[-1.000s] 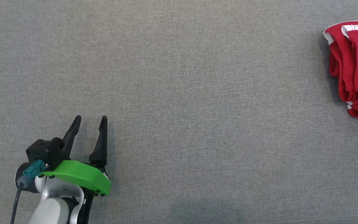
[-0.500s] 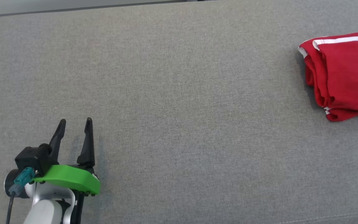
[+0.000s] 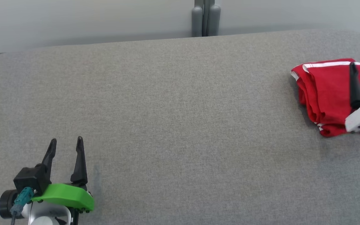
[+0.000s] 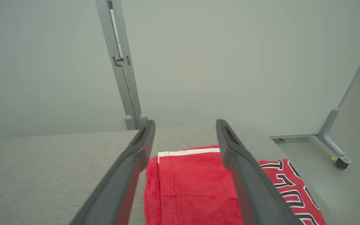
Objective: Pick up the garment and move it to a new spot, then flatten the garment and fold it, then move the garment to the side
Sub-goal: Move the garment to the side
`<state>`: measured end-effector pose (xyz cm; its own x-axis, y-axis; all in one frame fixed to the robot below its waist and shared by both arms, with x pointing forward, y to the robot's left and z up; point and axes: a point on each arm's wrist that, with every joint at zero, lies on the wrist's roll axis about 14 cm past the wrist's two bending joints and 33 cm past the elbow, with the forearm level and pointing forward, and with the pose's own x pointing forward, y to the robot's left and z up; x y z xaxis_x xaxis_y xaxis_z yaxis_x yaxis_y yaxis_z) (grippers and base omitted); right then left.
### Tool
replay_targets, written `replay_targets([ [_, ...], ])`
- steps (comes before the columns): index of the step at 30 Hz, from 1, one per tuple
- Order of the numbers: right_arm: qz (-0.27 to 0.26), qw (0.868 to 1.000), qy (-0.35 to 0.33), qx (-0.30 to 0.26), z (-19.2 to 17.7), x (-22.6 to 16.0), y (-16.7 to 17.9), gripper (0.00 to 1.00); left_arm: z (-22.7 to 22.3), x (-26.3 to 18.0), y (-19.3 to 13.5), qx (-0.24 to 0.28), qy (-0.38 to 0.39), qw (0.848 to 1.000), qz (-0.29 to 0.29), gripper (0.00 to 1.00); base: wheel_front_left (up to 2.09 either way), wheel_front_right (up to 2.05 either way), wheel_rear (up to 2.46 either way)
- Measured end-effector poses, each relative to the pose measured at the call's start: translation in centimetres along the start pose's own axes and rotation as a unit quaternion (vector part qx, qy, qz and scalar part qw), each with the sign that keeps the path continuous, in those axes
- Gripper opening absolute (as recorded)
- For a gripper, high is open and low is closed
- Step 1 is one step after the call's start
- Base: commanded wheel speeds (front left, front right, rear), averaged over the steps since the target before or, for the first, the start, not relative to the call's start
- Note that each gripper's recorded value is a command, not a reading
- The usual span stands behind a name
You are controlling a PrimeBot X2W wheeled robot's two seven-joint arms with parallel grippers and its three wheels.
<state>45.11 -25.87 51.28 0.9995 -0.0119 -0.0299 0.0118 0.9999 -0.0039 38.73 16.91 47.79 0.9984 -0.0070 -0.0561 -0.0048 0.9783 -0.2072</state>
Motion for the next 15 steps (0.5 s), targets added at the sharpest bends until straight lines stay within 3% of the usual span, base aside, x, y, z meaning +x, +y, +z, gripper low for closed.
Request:
replay_targets([
  [10,0.014,0.998,0.020,0.057,-3.2,-3.4,5.2,1.00,-0.8,-3.2,1.6,-0.003,0.008,0.999,0.031,1.00,0.00,0.00,0.00],
  [15,-0.001,0.998,0.036,0.055,-5.0,-5.8,5.2,1.00,-0.3,-4.1,2.0,-0.003,-0.002,0.999,0.038,1.00,0.00,0.00,0.00],
])
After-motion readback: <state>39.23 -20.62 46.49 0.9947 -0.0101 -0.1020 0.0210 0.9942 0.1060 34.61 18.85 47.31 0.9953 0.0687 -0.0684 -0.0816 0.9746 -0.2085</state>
